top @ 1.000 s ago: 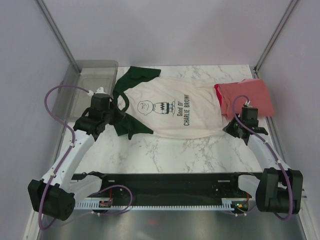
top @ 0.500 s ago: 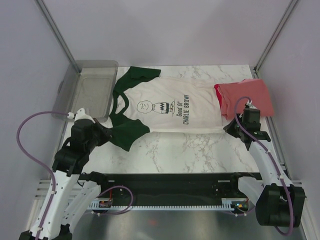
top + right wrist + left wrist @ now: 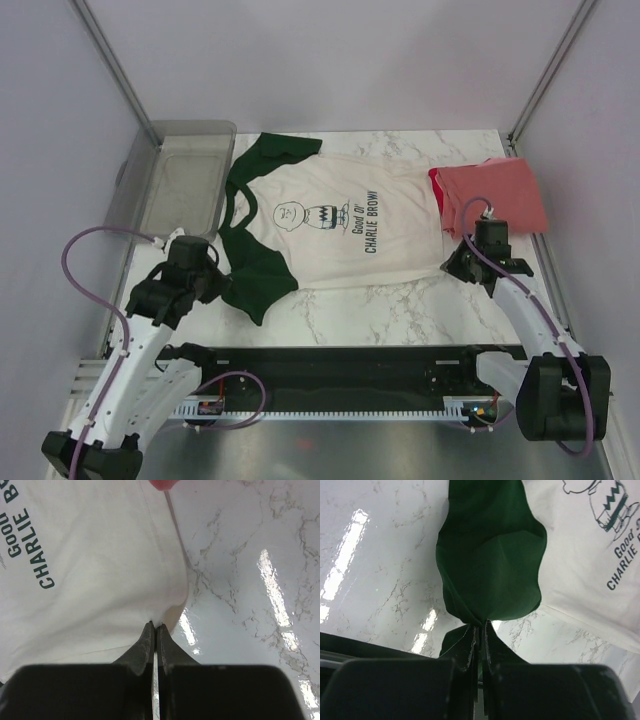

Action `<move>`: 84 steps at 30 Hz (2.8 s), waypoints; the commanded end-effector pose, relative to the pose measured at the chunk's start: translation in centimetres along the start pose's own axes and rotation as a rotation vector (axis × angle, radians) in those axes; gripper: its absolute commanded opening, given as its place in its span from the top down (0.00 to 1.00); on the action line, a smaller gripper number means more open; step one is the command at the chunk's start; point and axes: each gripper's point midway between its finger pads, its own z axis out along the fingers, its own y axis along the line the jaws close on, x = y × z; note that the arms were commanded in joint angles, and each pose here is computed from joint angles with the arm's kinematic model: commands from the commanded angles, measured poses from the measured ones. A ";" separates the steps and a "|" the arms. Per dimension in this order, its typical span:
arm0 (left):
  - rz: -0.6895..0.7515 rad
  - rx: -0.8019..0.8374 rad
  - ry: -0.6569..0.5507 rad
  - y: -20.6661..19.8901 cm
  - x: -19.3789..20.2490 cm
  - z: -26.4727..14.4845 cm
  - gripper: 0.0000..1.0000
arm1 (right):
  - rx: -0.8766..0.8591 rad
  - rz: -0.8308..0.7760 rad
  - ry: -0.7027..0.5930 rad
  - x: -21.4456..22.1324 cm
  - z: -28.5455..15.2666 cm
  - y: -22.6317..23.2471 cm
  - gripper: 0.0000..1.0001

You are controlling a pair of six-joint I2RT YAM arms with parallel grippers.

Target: Fold and stack the t-shirts

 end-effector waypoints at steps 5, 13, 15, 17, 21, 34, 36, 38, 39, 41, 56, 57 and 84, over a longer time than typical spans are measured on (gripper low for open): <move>-0.092 -0.045 -0.067 -3.1 -4.0 0.7 0.98 | 0.056 -0.031 -0.014 -2.3 1.3 1.4 1.00; -0.122 -0.113 -0.101 -5.5 -7.0 2.5 0.98 | 0.186 -0.050 -0.100 -5.4 2.4 0.6 1.00; -0.126 -0.133 -0.123 -6.0 -8.1 2.9 0.98 | 0.202 -0.053 -0.107 -6.1 2.8 0.6 1.00; -0.123 -0.153 -0.121 -6.5 -8.6 3.6 0.98 | 0.226 -0.055 -0.100 -6.4 3.5 0.4 1.00; -0.119 -0.173 -0.123 -7.8 -9.7 4.9 0.98 | 0.218 -0.053 -0.089 -7.2 4.6 1.2 1.00; -0.072 -0.248 -0.131 -11.2 -12.9 10.1 0.98 | 0.216 -0.054 -0.111 -9.9 7.0 2.8 1.00; -0.059 -0.257 -0.127 -11.7 -13.3 11.0 0.98 | 0.226 -0.053 -0.107 -10.1 7.7 2.8 1.00; -0.051 -0.261 -0.123 -12.1 -13.5 11.8 0.98 | 0.237 -0.052 -0.101 -10.0 8.3 2.6 1.00; -0.054 -0.252 -0.134 -12.7 -14.1 11.8 0.98 | 0.235 -0.049 -0.103 -10.2 8.5 2.7 1.00; -0.051 -0.249 -0.142 -13.3 -14.6 12.3 0.98 | 0.234 -0.047 -0.102 -10.1 9.0 2.9 1.00; 0.051 -0.206 -0.090 -18.5 -16.4 20.0 0.93 | 0.183 -0.096 -0.182 -10.7 8.7 4.8 0.47; 0.059 -0.188 -0.095 -19.1 -16.7 20.1 0.88 | 0.184 -0.103 -0.185 -10.4 8.4 4.8 0.46; 0.276 0.253 -0.140 -17.7 -8.1 8.0 0.00 | -0.033 0.210 -0.257 -1.7 4.8 2.1 0.40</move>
